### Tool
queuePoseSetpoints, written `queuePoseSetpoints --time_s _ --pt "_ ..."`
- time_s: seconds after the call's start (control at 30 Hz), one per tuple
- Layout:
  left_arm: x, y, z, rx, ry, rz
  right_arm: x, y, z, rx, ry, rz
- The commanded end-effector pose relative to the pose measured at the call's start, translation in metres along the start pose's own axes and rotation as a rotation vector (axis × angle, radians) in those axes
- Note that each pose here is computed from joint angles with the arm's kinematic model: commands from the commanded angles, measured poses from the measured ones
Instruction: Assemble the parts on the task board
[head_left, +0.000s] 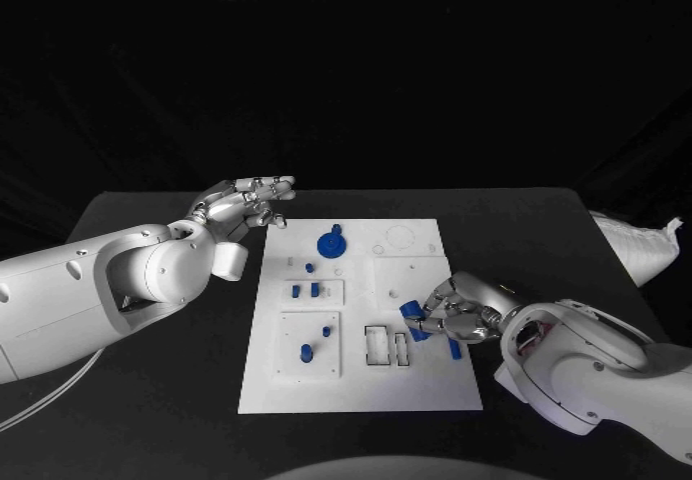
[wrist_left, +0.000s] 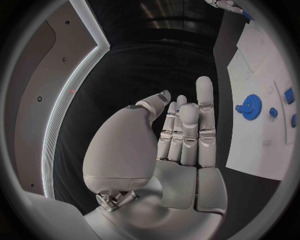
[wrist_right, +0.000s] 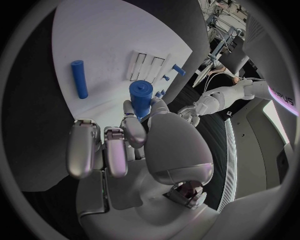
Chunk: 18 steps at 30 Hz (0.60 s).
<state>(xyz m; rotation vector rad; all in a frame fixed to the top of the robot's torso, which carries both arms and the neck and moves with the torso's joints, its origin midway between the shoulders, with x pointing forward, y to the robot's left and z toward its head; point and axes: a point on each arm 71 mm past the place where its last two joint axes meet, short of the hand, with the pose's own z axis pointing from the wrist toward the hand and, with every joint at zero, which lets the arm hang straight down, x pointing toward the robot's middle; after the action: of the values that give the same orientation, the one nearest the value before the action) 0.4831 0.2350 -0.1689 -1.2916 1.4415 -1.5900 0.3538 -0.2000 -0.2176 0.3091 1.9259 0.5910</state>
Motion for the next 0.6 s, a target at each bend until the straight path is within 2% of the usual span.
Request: queuePoseSetpoints --time_s 0.03,0.33,0.6 --pt "0.0031 -0.0005 0.0000 0.004 0.022 -0.009 0.007 0.003 0.002 0.018 0.066 0.048" --pt "0.0040 -0.0004 0.0001 0.004 0.025 -0.010 0.024 0.014 0.012 0.019 0.171 0.032" --pt "0.0038 -0.0004 0.0001 0.005 0.025 -0.010 0.032 0.022 0.016 0.006 0.195 0.019"
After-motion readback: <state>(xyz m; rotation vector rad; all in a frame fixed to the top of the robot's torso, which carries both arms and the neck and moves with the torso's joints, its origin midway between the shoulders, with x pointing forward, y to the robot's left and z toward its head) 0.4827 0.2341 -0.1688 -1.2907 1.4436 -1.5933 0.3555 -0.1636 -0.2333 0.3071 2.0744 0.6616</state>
